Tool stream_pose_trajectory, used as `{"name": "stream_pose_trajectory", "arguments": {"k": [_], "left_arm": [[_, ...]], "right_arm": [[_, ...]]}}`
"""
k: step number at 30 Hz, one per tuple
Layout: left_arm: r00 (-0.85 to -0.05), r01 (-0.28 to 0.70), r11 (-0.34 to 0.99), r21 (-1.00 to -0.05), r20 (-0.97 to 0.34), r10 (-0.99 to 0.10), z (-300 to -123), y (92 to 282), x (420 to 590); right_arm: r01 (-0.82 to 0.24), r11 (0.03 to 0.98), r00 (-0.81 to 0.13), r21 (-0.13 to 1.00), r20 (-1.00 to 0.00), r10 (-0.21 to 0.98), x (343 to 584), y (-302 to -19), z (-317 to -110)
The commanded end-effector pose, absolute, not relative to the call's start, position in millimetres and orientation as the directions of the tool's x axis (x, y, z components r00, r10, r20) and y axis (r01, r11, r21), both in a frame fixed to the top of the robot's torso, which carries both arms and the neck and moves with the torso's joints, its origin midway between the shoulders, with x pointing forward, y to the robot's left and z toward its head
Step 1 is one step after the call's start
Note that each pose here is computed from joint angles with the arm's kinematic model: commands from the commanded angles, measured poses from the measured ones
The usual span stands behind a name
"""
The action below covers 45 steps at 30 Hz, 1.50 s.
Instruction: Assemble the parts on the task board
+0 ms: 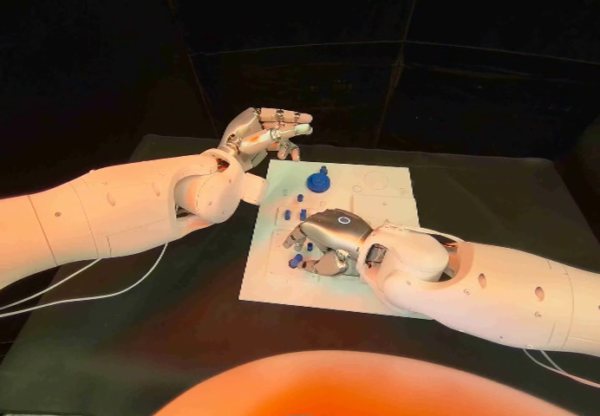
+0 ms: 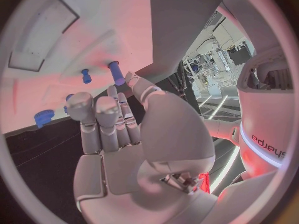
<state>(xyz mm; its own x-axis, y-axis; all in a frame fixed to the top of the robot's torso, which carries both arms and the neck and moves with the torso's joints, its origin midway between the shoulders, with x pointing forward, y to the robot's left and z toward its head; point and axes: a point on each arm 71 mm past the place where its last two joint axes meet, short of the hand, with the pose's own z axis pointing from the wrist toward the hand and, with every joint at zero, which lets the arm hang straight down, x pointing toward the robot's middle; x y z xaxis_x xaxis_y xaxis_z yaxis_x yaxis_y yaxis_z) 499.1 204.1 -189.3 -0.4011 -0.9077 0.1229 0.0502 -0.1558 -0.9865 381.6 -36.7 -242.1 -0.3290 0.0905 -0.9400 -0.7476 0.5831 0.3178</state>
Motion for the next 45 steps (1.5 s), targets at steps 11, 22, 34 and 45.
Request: {"name": "stream_pose_trajectory", "arguments": {"k": [11,22,34,45], "left_arm": [[-0.409,0.051,-0.164,-0.985,0.129,-0.903,-187.9,204.3,499.2],[-0.41,0.049,-0.164,-0.985,0.129,-0.903,-187.9,204.3,498.9],[-0.411,0.048,-0.163,-0.985,0.13,-0.903,-188.0,204.3,498.9],[-0.41,0.046,-0.163,-0.986,0.13,-0.903,-188.1,204.4,499.0]], "right_arm": [[-0.734,0.609,-0.35,0.302,-0.936,0.042,383,-41,-246],[-0.735,0.607,-0.345,0.301,-0.938,0.048,386,-37,-247],[-0.747,0.588,-0.334,0.31,-0.94,0.071,385,-31,-244],[-0.757,0.57,-0.336,0.319,-0.939,0.08,382,-26,-243]]}}
